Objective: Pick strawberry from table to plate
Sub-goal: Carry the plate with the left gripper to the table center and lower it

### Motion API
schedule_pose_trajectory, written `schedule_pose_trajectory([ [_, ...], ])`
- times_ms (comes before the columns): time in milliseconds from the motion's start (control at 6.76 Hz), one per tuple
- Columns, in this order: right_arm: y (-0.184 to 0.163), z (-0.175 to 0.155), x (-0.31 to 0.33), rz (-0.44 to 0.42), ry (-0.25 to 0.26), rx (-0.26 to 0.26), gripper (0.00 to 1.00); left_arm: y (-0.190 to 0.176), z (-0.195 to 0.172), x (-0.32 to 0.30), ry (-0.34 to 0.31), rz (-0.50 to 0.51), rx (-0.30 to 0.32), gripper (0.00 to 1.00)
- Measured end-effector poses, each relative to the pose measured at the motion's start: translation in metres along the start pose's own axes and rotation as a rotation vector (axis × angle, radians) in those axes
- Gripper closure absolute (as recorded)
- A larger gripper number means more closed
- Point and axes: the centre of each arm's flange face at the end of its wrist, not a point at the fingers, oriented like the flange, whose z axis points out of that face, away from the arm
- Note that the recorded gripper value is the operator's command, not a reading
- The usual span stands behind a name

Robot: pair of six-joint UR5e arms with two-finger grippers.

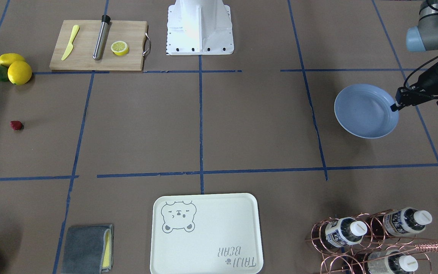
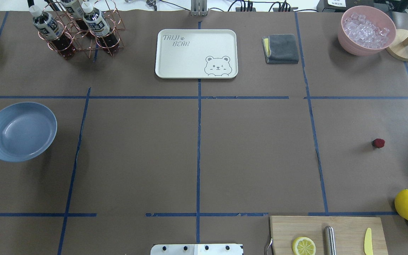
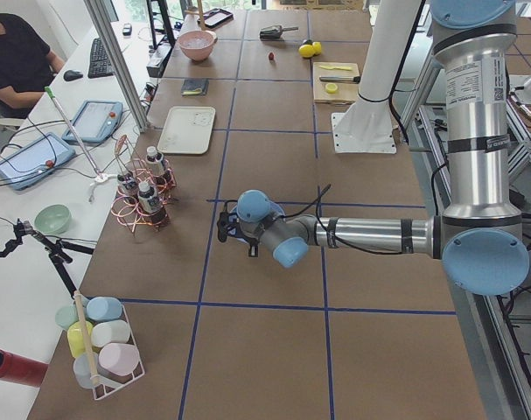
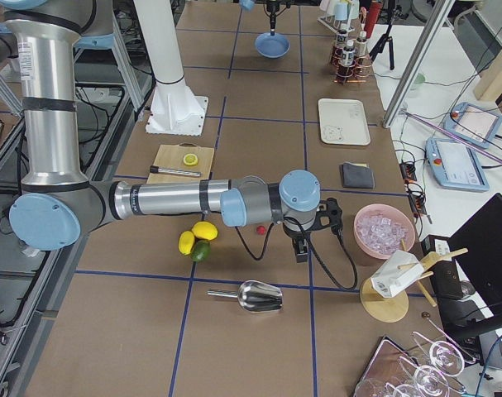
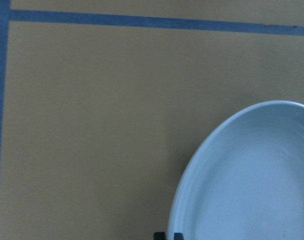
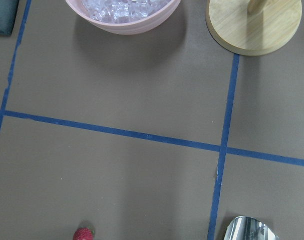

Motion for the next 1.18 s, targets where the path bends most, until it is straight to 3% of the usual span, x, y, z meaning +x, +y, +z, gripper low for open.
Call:
schedule_pose_trajectory([
  [296,-0.004,0.0,-0.003,-0.007,0.0,0.001,0.0,-0.068,-0.042,0.117,-0.005,-0.092,0.077,1.0],
  [443,-0.005,0.001,-0.005,-0.013,0.002,-0.001,0.0,-0.076,-0.043,0.179,0.023,-0.154,0.086,1.0],
  [739,-0.006,0.004,-0.007,-0.022,0.007,-0.004,0.0,-0.044,0.008,0.3,0.064,-0.266,0.045,1.0],
  [1183,-0.007,0.006,-0.009,0.036,0.004,-0.007,0.0,0.051,0.118,0.418,0.086,-0.376,-0.007,1.0],
])
